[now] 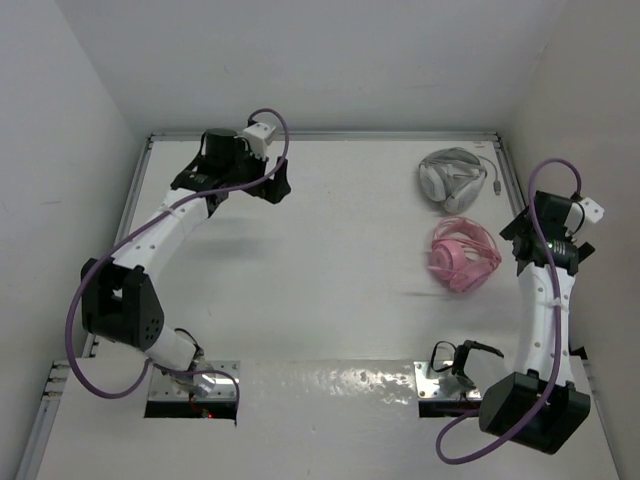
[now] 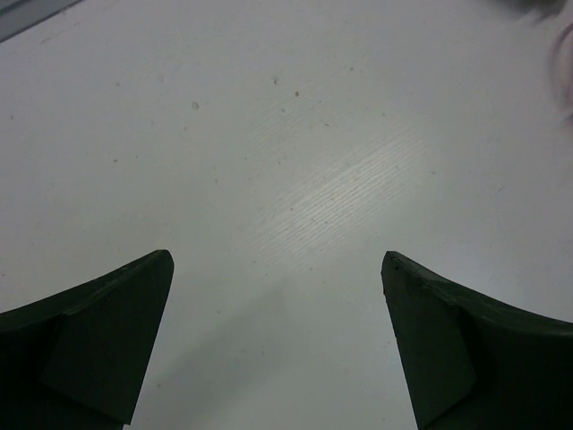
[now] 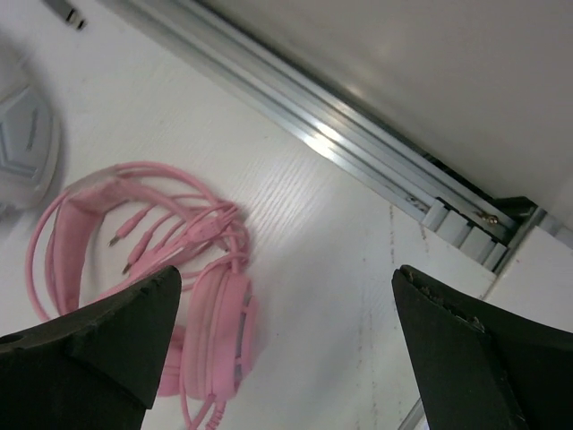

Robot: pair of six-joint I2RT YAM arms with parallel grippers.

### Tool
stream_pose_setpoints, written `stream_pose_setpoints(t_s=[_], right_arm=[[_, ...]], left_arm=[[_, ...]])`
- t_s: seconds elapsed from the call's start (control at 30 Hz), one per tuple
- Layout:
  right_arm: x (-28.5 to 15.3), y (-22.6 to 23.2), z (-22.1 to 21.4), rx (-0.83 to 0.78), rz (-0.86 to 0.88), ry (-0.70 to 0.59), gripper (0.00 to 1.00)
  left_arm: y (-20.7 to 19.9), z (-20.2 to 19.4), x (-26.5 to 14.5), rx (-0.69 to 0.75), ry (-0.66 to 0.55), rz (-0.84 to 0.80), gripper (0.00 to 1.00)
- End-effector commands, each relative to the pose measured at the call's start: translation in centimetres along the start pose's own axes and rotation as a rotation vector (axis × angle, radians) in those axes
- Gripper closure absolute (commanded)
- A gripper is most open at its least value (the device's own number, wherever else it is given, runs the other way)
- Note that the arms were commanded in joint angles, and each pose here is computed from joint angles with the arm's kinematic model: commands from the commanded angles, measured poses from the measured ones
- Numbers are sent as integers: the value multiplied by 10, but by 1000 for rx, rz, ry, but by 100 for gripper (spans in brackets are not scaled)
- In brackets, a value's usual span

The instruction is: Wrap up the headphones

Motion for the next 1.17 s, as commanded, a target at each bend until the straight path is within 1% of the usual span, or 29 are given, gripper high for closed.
stream_pose_setpoints(t_s=[0.0,0.07,0.1,0.2,0.3,0.47,0.93,1.13], right_arm=[[-5,-18,12,111,-121,-107,1],[-4,-25,10,119,-158,-132,1],[-5,-33,11,125,-205,-163,1],[-6,-41,13,133,-248,-196,1],[-7,-46,11,83,-269,-199,1],[-7,-53,10,79,-305,-207,1],[-5,-52,7,63,-299,-197,1],[-6,-53,8,81,-305,-215,1]], left_arm=[[12,7,2,-23,-39,39,0],[12,4,5,-27,-32,32,0],[12,3,5,-27,-30,30,0],[12,2,7,-30,-26,23,0],[12,1,8,-30,-21,23,0],[12,1,7,-29,-23,22,0],[13,0,8,-29,-20,23,0],[14,0,7,-31,-20,24,0]])
Point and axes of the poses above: each gripper's point midway between its finger pads, its own x axis out along the fingers, its own y axis along the line the jaws close on, z = x × y, the point moved 4 cm from there along -x, back along the fingers, and after that the axes turned 7 degrees about x, right-handed, at the moved point
